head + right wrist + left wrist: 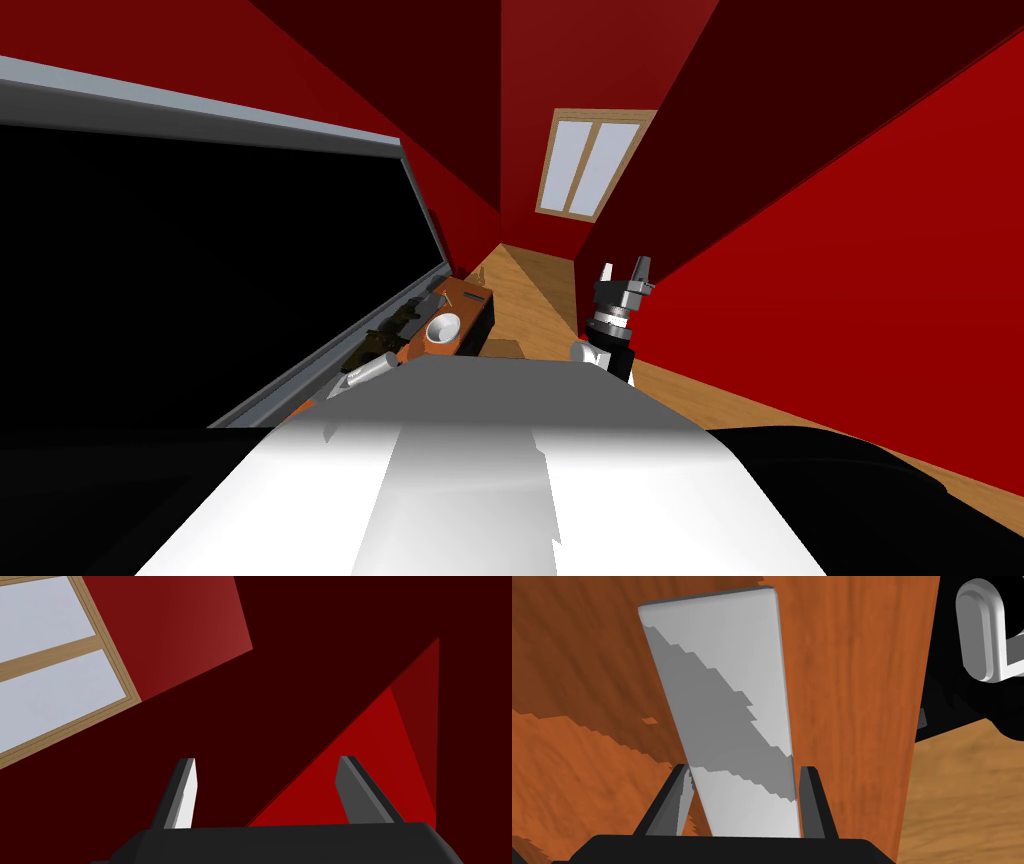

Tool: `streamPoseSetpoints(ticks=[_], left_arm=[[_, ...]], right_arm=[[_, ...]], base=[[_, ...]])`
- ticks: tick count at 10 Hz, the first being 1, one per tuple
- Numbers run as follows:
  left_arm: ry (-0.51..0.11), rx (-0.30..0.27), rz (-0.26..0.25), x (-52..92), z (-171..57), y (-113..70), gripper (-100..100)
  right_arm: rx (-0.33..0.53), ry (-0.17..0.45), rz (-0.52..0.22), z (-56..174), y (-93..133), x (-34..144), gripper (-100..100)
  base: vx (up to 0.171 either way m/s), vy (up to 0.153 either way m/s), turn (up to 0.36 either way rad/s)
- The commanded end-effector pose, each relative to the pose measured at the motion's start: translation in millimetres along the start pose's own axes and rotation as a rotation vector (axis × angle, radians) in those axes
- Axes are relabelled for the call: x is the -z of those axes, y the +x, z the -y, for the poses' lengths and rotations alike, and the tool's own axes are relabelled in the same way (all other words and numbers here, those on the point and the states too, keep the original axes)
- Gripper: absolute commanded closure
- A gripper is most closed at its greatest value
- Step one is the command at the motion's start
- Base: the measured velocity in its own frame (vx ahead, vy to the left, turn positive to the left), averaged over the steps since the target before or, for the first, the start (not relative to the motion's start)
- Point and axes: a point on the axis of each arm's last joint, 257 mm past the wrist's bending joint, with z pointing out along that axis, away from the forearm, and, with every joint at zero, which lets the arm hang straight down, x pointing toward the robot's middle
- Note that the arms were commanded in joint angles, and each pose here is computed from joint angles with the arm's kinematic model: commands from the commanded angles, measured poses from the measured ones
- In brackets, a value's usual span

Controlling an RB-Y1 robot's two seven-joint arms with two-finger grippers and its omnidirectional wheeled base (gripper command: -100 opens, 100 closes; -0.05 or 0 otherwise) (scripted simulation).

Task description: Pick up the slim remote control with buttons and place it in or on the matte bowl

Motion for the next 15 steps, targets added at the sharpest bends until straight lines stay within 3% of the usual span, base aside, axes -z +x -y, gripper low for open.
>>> streamPoseSetpoints(ticks=[1,2,4,5,6,7,9,10,11,15], left_arm=[[0.000,0.000,0.000,0.0,0.0,0.0,0],[-0.001,0.003,0.001,8.3,6.1,-2.3,100],[-0.001,0.007,0.002,18.4,13.4,-4.2,100],[0.001,0.005,0.001,15.8,12.4,-2.3,100],[0.001,0.005,0.001,16.5,12.9,-2.6,0],[0.040,0.013,-0.025,32.3,37.2,7.9,100],[0.074,0.025,-0.062,52.1,60.5,20.7,100],[0.092,0.040,-0.100,71.0,76.4,32.5,100],[0.092,0.040,-0.100,71.0,76.4,32.5,100],[0.096,0.068,-0.175,105.3,92.5,52.1,100]], right_arm=[[0.000,0.000,0.000,0.0,0.0,0.0,0],[0.000,0.000,0.000,0.0,0.0,0.0,0],[0.000,0.000,0.000,0.0,0.0,0.0,0],[0.000,0.000,0.000,0.0,0.0,0.0,0],[0.000,0.000,0.000,0.0,0.0,0.0,0],[0.000,0.000,0.000,0.0,0.0,0.0,0],[0.000,0.000,0.000,0.0,0.0,0.0,0],[0.000,0.000,0.000,0.0,0.1,0.0,0],[0.000,0.000,0.000,0.0,0.0,0.0,0],[0.000,0.000,0.000,0.0,0.0,0.0,0]], base=[[0.000,0.000,0.000],[0.000,0.006,0.003],[-0.002,0.001,-0.005],[0.000,0.000,0.000],[0.000,0.000,0.000],[-0.026,-0.065,0.042],[-0.035,-0.149,0.048],[-0.023,-0.115,0.096],[-0.010,-0.061,0.006],[0.012,0.000,0.029]])
